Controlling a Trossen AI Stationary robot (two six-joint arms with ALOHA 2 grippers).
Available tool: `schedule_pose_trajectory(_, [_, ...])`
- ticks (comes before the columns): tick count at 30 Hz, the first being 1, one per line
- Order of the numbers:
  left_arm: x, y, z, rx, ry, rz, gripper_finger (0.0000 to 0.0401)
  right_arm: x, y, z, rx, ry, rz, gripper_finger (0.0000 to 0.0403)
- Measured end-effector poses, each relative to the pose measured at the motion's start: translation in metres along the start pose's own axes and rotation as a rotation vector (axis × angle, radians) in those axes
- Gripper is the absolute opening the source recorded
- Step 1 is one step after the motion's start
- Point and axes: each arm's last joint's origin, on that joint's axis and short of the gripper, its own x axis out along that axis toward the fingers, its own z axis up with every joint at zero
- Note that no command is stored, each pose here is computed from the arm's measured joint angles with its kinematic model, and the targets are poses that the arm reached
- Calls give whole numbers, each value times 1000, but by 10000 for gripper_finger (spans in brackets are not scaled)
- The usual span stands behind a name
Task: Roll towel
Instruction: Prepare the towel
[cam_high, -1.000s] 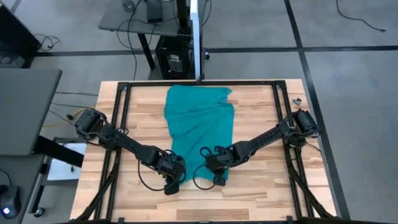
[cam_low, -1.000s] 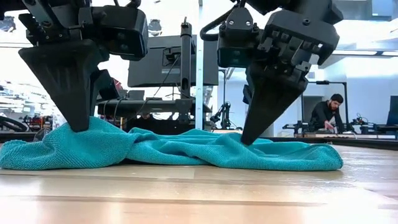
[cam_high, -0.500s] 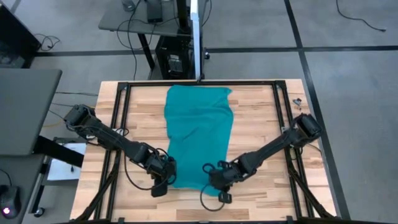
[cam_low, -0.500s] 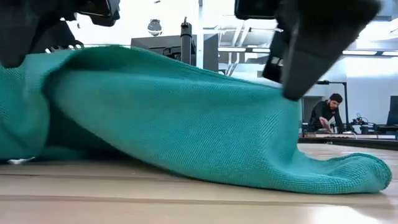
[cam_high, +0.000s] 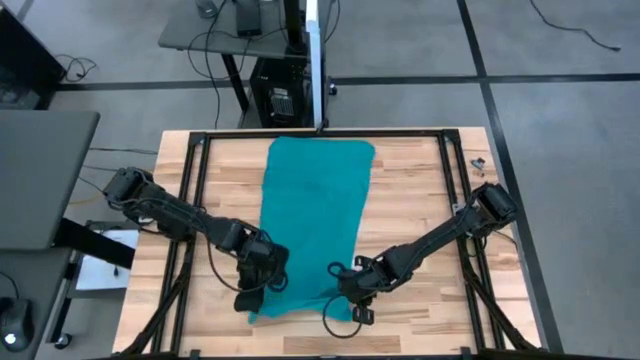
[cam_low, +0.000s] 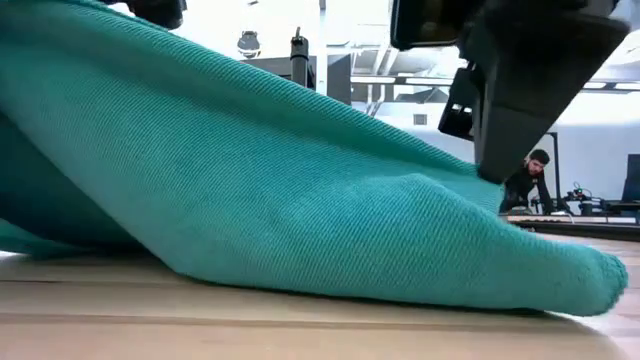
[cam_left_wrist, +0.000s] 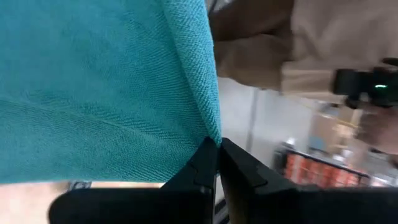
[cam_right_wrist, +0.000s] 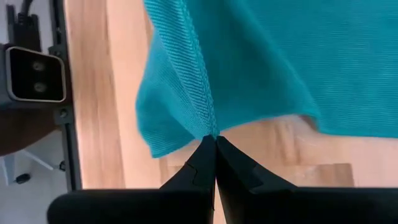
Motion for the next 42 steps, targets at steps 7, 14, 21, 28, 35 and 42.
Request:
schedule_pose_trajectory(7, [-6,-3,7,97,-12,-108,0,0,1,-1,-7,-9,-6,0])
schedule_pose_trajectory(14, [24,28,6,83,-74,252,0,1,0,-1,-7,-4,-15,0])
schedule_pose_trajectory(21, [26,40,9,54,-117,406,55,1,0,0,-12,-10,-15,0])
schedule_pose_trajectory(28, [26,41,2,-66,-34,357,143,1,0,0,-12,-12,-15,0])
schedule_pose_trajectory(35, [32,11,-3,-99,-15,311,162,1,0,0,-12,-15,-15,0])
schedule_pose_trajectory(42, [51,-49,-24,123,-268,455,151,1,3,-2,-13,-16,-9,0])
